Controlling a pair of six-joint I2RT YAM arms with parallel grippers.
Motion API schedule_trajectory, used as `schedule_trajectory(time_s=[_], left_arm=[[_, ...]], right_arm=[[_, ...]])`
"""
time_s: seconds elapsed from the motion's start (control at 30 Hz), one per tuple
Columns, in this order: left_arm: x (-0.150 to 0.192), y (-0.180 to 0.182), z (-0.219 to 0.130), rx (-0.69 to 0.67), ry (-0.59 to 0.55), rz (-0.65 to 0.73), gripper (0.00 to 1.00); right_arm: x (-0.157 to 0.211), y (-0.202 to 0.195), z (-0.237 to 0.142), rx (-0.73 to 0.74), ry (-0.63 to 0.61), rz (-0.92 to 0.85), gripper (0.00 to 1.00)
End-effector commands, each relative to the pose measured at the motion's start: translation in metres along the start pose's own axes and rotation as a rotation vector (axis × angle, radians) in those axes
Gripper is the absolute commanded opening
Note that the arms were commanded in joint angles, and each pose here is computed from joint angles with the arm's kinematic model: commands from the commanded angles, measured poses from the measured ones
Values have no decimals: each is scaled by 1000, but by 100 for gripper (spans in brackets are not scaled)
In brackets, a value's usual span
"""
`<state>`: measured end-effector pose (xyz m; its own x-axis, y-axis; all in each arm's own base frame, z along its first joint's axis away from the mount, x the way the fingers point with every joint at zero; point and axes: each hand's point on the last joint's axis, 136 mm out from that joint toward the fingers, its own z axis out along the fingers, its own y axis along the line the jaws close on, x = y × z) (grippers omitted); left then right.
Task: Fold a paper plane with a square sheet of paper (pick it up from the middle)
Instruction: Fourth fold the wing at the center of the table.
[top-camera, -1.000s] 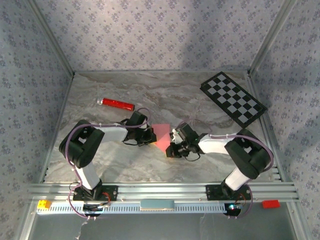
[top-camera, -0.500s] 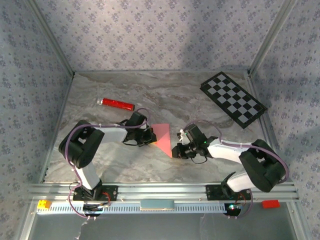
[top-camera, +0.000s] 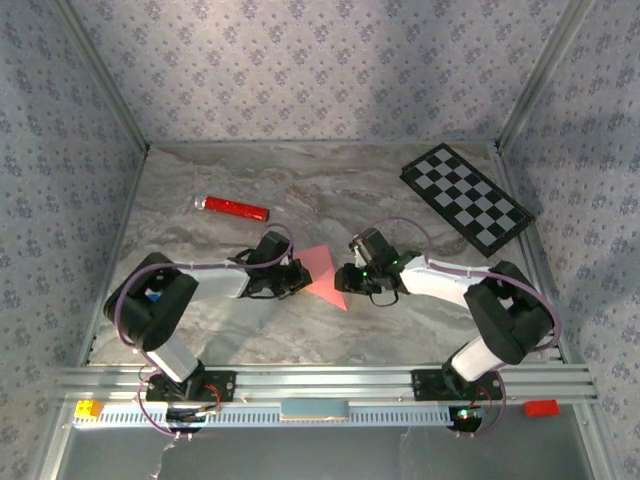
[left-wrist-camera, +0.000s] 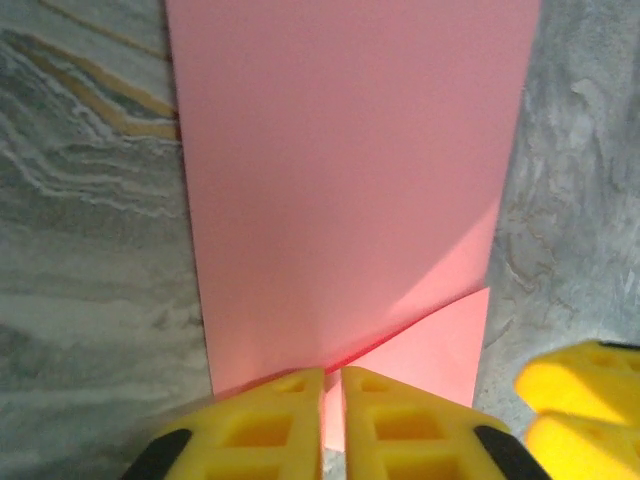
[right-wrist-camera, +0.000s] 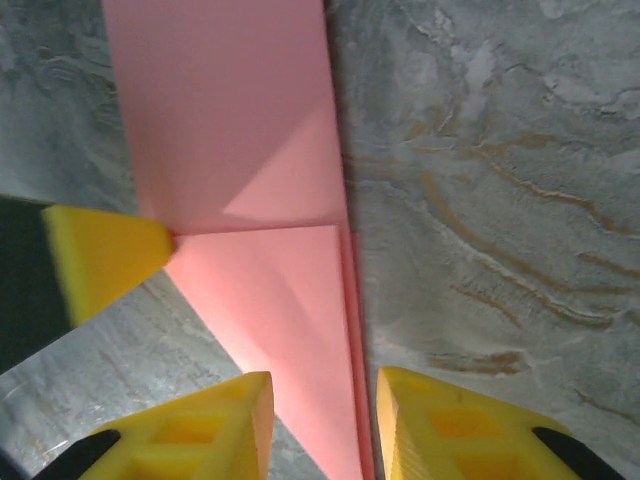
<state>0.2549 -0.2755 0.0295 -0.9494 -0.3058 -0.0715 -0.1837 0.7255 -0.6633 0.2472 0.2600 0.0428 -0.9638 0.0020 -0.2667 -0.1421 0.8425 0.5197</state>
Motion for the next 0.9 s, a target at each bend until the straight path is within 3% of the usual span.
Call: schedule_trajectory(time_s=[0.0,0.47,0.87], left_arm=[[-7,-7,-16,-14,-52,43,19],[-22,7,-38,-17,-59,32,28],[-28,12,-40,-13,-55,7,28]], right_arm=[[-4,0,3,28,13,-5,34],[-9,13,16,-47,43,-18,29],[-12,12,7,-54,25,-31,12]])
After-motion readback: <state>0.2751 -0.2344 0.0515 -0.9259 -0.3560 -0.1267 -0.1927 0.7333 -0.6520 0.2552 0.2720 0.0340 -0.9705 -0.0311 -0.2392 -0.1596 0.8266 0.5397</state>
